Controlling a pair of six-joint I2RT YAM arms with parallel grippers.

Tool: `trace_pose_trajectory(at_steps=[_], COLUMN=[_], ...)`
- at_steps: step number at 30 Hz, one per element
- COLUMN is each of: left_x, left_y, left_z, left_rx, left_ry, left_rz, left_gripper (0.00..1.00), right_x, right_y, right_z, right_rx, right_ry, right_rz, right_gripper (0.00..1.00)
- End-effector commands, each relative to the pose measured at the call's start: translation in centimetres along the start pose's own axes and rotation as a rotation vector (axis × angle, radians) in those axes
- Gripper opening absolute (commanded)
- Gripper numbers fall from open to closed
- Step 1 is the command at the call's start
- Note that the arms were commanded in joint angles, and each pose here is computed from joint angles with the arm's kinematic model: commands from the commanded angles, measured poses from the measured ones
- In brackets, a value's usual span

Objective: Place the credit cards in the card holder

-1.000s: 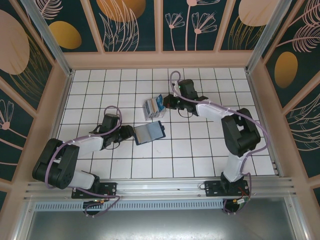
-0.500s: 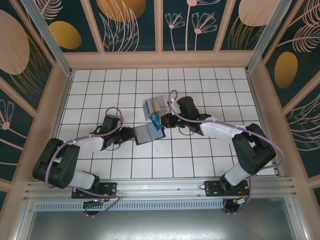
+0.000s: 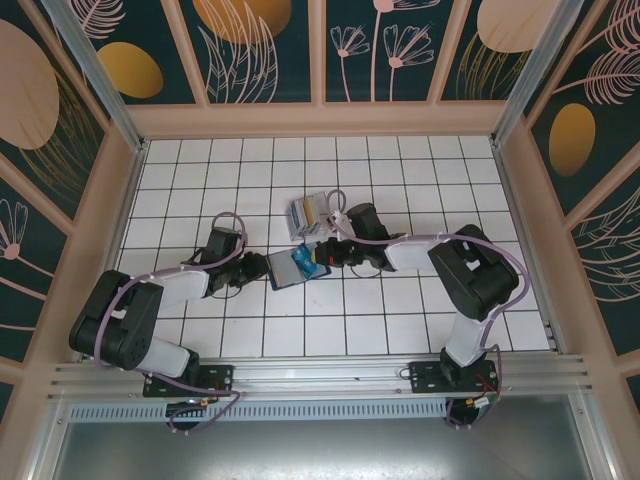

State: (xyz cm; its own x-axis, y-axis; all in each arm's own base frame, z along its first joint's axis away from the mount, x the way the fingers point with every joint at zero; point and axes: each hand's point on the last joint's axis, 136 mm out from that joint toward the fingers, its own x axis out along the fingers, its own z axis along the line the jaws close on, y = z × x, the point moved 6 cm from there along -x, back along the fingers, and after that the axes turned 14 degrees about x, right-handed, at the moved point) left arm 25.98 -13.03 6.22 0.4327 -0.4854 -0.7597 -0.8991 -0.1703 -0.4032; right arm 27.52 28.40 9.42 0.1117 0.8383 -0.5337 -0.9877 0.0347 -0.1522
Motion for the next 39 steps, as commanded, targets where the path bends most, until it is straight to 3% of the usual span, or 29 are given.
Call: trace_pose_trajectory(at_steps=[1,13,22,32,39], left_x=[0.9,1.2,1.6,1.5,1.7], left_y=[0.6,0.7,0.9,0.8,1.2], left_z=[-0.5,-0.5,-0.3,-0.6,-0.5], left_rx=[-0.001,-0.01,-0.001,-0.006,-0.005], left_ry=[0.044,0.049,0.038,0.05,0.054], left_rz=[0.039,0.049,0.058,0.054,0.064], left_gripper=[0.28,0.25,0.24,0.24,0.24], right_x=[-0.1,-1.2,-0.2,-1.7,-0.9], right_y=[-0.2,0.9,2.0,2.1,3.1], right_z=[0.2,-1.0,-1.7,-1.8,-2.0], right_rx=[-0.004,0.064,0.131,0.15,0.185], right_ry=[-0.074,-0.09,-0.145,-0.122,-0.174], right_rz=[0.001,-0.03,0.014,-0.048,0.006], right_gripper=[0.0,0.0,0.0,0.0,0.0])
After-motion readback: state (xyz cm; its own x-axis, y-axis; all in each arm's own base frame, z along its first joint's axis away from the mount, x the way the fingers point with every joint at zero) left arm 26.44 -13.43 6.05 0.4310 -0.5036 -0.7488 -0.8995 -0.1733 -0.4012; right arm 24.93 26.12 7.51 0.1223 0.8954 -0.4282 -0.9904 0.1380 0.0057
